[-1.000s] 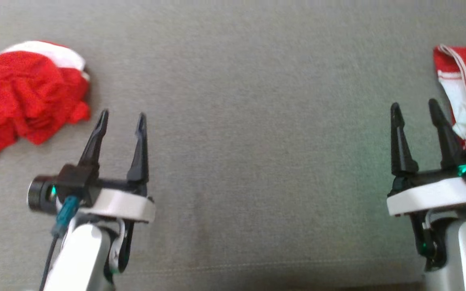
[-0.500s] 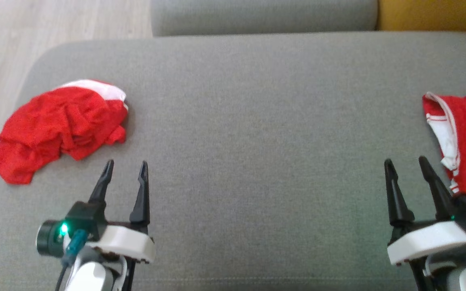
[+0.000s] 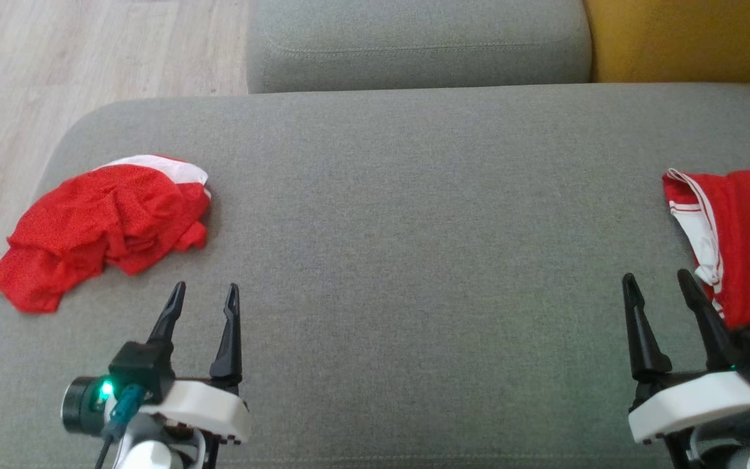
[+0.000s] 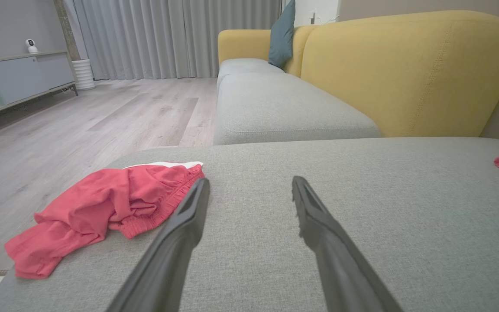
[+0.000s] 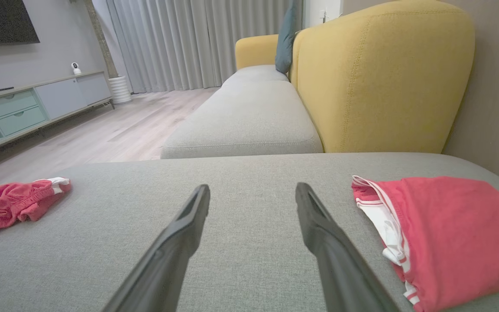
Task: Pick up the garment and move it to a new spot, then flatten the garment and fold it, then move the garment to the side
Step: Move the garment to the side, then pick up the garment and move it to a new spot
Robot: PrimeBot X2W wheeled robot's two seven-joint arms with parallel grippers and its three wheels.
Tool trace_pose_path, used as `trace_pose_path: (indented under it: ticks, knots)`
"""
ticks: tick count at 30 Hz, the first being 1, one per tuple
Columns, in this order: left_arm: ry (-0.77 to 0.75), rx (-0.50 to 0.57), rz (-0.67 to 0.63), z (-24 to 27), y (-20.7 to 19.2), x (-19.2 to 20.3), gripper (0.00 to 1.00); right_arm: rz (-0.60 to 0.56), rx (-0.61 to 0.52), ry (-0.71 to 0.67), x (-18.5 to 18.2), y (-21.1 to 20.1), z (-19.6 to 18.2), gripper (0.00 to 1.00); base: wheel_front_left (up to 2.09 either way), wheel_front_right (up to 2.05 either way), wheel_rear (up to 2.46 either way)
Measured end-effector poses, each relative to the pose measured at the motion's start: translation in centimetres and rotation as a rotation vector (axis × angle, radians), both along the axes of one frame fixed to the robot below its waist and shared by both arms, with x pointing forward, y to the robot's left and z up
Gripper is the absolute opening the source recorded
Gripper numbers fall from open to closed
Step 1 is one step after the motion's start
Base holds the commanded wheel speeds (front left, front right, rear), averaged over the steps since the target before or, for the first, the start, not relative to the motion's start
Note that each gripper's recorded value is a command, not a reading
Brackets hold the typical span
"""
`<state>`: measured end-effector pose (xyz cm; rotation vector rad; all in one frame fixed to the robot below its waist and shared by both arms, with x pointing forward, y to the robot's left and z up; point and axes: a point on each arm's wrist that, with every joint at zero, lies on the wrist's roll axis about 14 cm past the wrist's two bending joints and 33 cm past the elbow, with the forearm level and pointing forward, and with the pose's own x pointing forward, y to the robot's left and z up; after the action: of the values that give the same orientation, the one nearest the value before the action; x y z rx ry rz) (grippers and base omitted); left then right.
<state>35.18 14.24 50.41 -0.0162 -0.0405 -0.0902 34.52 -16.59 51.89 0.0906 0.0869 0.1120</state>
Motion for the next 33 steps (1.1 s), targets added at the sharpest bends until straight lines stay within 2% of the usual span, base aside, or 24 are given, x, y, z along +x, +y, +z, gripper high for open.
trace_pose_path:
  ticks: [19,26,33]
  knots:
    - [0.014,0.001,0.024,-0.4,0.6,-0.1,1.0,0.01,0.005,0.001,0.7,0.2,0.2,1.0,0.0,0.0,0.0]
    - [-0.041,0.003,0.117,1.3,3.6,-0.3,1.0,0.103,0.009,-0.023,2.3,3.3,0.8,1.0,0.0,0.0,0.0]
    - [-0.081,0.013,0.272,2.6,8.4,-2.1,1.0,0.262,0.021,-0.029,3.8,8.6,1.0,1.0,0.0,0.0,0.0]
